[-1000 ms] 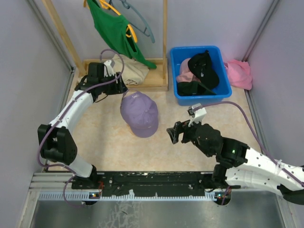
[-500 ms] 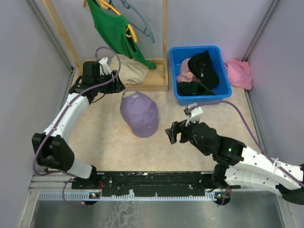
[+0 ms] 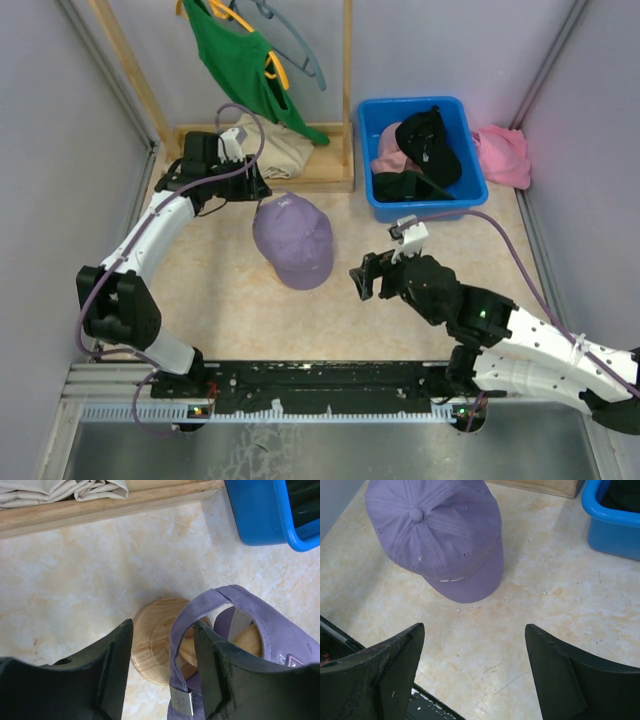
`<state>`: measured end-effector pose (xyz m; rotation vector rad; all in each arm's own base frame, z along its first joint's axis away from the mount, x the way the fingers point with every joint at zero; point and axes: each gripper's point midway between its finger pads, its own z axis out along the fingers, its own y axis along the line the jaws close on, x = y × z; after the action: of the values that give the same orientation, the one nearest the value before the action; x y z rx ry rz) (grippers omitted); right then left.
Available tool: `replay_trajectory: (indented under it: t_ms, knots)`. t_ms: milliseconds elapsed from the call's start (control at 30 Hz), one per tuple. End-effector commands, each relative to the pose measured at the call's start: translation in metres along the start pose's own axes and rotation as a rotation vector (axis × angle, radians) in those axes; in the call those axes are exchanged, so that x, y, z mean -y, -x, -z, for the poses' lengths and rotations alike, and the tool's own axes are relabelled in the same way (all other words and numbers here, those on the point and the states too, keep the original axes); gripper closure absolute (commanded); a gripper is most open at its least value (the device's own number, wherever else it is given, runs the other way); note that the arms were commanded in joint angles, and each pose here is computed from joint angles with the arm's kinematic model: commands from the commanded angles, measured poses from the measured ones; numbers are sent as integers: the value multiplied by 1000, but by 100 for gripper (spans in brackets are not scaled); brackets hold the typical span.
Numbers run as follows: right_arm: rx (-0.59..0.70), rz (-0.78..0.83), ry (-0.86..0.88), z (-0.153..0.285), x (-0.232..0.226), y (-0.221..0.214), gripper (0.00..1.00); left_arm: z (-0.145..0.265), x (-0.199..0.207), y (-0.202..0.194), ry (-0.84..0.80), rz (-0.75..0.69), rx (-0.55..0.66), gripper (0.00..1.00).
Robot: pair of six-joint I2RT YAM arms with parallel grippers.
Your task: Stack the hats
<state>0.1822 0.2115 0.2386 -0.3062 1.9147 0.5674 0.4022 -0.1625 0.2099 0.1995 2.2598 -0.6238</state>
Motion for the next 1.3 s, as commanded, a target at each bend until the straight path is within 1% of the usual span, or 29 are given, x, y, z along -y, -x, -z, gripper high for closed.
replay_trajectory:
  t_ms: [0,67,100,167,233,333,533,933,1000,1100,1267]
  knots:
    - [24,-14,4,-1,-1,9,18,9,11,12,-25,-35,31,39]
    - [21,-15,7,-2,-2,8,18,18,11,20,0,-38,63,34]
    - [18,-15,10,-2,-2,7,18,24,12,26,9,-43,85,32]
    - [14,-13,10,-3,-3,7,18,33,15,35,16,-51,113,31]
    - [11,-11,11,-3,-3,6,18,38,20,41,2,-60,117,31]
    - [13,-17,10,-2,-2,6,18,36,25,39,-27,-73,95,33]
    - [15,-23,8,-1,-1,6,18,19,20,19,-53,-60,29,35]
    - [7,-23,-1,-4,2,1,18,7,9,-5,-35,-62,-33,40]
    - [5,-21,-2,-5,2,0,18,6,7,-7,-30,-61,-35,43]
    - [7,-25,-1,-5,2,1,18,4,6,-8,-28,-57,-33,52]
    - [13,-26,-20,-3,7,3,18,4,-1,-10,10,-40,-27,77]
